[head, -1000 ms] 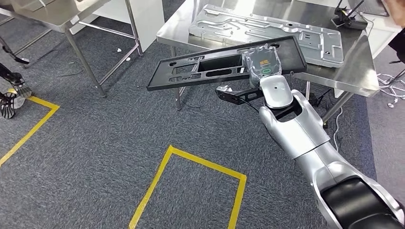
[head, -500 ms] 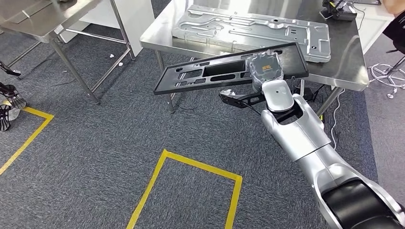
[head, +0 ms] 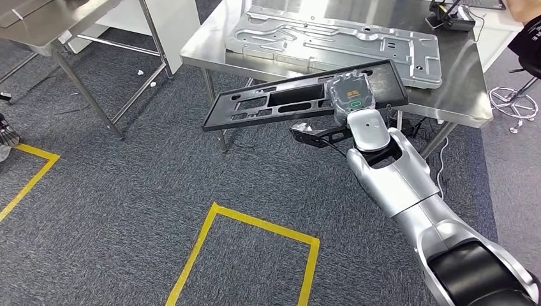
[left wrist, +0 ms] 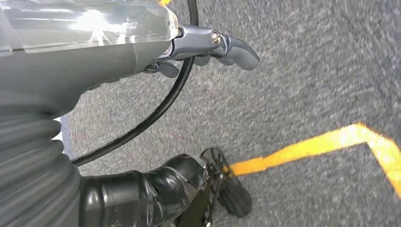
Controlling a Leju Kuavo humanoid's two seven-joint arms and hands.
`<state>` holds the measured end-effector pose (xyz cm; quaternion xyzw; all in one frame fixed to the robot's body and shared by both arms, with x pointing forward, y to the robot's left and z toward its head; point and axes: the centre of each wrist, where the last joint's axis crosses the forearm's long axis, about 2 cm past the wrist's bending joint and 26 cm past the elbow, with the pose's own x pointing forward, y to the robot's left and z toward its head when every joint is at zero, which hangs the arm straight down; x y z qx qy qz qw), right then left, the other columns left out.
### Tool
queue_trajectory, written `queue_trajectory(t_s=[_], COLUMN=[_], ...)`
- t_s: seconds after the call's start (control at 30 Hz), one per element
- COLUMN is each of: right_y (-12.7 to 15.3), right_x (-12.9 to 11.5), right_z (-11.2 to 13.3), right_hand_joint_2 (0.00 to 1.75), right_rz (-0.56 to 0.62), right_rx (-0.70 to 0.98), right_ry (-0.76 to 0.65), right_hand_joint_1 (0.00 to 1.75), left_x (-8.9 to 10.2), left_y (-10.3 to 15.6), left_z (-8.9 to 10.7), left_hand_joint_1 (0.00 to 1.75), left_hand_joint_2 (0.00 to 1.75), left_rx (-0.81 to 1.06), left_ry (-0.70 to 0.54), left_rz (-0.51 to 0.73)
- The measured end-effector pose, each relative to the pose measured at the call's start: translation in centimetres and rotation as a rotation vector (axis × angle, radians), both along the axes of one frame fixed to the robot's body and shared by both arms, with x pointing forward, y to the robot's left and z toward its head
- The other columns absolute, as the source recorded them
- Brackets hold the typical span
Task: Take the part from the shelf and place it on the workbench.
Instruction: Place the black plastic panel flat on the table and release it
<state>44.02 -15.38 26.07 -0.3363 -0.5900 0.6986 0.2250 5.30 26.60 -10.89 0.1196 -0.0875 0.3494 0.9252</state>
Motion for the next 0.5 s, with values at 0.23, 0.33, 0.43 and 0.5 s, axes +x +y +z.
queue_trajectory(t_s=[0.23,0.33,0.43,0.5], right_y=[0.00,0.01,0.03,0.04], right_x=[0.00,0.00,0.03,0.07], right_z=[0.00,0.01,0.14,0.27], right_hand_joint_2=[1.75,1.75,1.75,1.75], right_rz=[0.002,0.003,0.005,0.005], right_rx=[-0.001,-0.001,-0.001,-0.001], right_ry=[0.000,0.001,-0.001,-0.003], right_hand_joint_1=[1.75,1.75,1.75,1.75], left_x=[-0.02,-0.01,0.02,-0.02], left_y=[0.02,0.02,-0.01,-0.06], left_z=[0.00,0.01,0.01,0.01], left_hand_joint_1=[0.00,0.00,0.00,0.00], left_hand_joint_2=[1.75,1.75,1.75,1.75], left_rx=[0.001,0.001,0.000,0.000], left_ry=[0.012,0.017,0.024,0.026], left_rz=[0.016,0.016,0.014,0.013])
